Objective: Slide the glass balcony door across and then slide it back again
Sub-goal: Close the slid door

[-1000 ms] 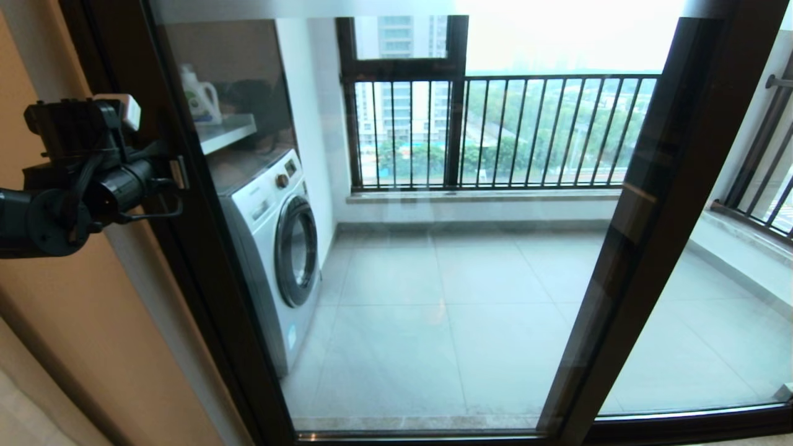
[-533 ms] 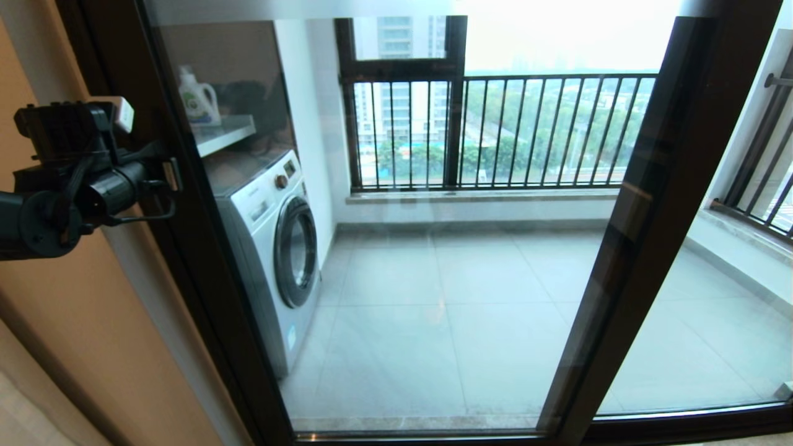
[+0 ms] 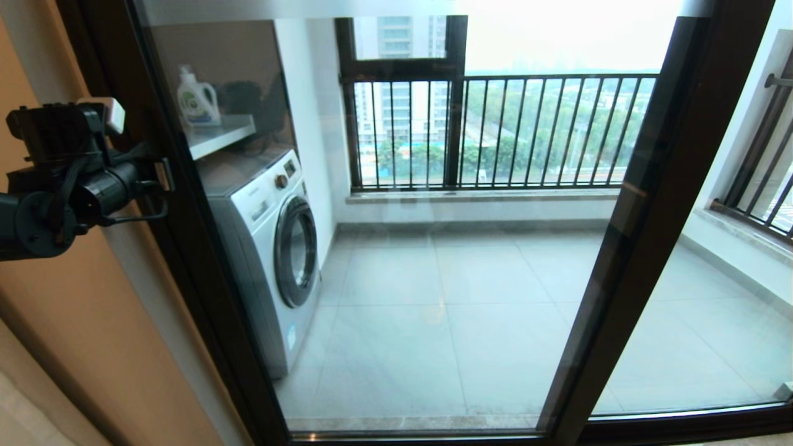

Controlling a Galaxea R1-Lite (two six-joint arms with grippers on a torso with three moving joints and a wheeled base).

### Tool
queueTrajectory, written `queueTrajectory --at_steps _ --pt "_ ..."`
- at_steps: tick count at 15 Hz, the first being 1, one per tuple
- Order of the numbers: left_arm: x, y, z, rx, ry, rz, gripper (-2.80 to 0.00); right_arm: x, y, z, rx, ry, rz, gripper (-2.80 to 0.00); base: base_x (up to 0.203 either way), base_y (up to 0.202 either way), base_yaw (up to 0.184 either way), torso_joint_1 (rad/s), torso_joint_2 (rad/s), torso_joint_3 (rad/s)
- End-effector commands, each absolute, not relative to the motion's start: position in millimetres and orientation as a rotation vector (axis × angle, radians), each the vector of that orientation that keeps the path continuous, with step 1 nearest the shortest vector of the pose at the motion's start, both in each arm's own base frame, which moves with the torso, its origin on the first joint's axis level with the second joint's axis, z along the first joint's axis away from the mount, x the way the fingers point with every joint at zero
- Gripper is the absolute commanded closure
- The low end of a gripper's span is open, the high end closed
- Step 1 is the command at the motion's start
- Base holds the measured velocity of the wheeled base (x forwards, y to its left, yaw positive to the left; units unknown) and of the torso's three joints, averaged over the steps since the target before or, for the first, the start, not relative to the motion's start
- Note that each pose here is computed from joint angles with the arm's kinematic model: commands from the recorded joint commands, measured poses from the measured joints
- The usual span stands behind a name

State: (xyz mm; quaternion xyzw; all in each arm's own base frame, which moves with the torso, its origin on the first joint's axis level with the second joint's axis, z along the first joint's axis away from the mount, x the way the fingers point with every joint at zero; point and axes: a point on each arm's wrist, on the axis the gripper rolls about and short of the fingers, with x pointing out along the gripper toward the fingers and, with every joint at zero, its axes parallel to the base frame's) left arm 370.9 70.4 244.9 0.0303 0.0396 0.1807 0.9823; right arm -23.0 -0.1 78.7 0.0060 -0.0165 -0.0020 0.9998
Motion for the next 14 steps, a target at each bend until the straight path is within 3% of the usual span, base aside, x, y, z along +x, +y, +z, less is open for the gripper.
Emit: queueTrajectory --at_steps 1,6,14 --pt "372 72 243 0.062 0.084 0.37 0.0 -22 0 75 0.012 -0.02 -0.004 0.0 0.0 0.0 0.0 0.0 0.0 0.0" --pt "364 72 252 0.05 0.061 0.357 0.0 -22 0 75 0.012 -0.02 -0.004 0.0 0.0 0.0 0.0 0.0 0.0 0.0" --pt "286 62 289 0.032 -0.032 0.211 0.0 -22 0 75 0.012 -0.02 -0.004 0.0 0.0 0.0 0.0 0.0 0.0 0.0"
